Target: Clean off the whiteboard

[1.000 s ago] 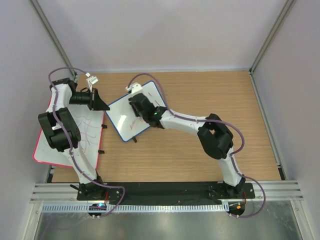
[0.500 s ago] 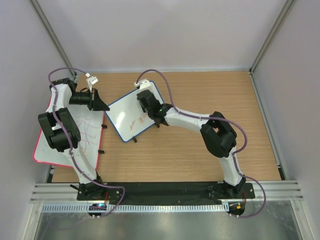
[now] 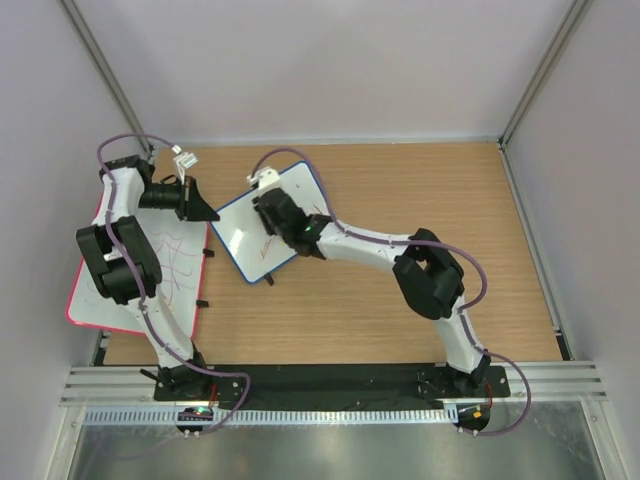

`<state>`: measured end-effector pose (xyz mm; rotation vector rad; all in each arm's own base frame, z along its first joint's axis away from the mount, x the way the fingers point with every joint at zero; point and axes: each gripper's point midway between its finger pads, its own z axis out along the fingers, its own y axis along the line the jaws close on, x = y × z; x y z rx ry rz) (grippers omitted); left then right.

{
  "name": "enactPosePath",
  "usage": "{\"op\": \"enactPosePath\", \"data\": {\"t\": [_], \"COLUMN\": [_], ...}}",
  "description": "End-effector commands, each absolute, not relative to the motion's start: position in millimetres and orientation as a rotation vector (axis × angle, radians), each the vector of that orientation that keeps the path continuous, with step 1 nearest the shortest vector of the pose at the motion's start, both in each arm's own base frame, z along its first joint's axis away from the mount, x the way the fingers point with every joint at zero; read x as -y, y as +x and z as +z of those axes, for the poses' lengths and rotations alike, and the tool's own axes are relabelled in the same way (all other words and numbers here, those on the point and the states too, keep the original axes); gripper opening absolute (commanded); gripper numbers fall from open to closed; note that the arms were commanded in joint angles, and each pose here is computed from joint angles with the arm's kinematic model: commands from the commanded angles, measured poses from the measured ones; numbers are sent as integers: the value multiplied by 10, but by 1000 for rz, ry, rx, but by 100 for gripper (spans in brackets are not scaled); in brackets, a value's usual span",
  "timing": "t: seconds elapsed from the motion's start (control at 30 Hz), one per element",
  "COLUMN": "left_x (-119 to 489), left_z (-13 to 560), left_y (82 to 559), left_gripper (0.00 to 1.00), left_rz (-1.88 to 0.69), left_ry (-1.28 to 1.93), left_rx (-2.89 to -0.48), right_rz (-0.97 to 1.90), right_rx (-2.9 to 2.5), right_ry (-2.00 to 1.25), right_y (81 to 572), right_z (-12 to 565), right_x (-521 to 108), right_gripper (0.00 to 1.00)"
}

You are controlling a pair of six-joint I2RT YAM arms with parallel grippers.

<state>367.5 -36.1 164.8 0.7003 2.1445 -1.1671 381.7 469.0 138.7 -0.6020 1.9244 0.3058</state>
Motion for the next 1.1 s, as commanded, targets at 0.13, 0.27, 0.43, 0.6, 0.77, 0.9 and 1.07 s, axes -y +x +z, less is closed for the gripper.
{"op": "enactPosePath", "data": {"t": [0.13, 0.27, 0.43, 0.6, 0.77, 0.9, 1.07], "left_x": [391, 389, 385, 383, 381, 385, 377], "left_z": [1758, 1749, 1757, 1731, 1735, 1738, 1731], "left_y": [3550, 3545, 3539, 3538, 3539, 3541, 3542], "left_gripper": [0, 0, 0, 0, 0, 0, 0], "left_rz": [-1123, -1125, -1118, -1118, -1119, -1115, -1114], "left_ry": [791, 790, 797, 799, 798, 806, 805], "left_rx": [-2154, -2160, -2160, -2168, -2165, -2160, -2161], "right_rz": [141, 146, 140, 173, 149, 102, 82], "right_rx": [-1936, -1913, -1929, -1954, -2043, -2087, -2125], "right_ry": [-318, -362, -393, -384, -362, -355, -367], "right_y": [4704, 4830, 4885, 4737, 4524, 4374, 4245], "right_z": [1718, 1893, 1869, 1659, 1185, 942, 785], "right_x": [-3535, -3644, -3720, -3707, -3519, -3334, -3227], "right_gripper": [1, 1, 1, 1, 1, 1, 1]}}
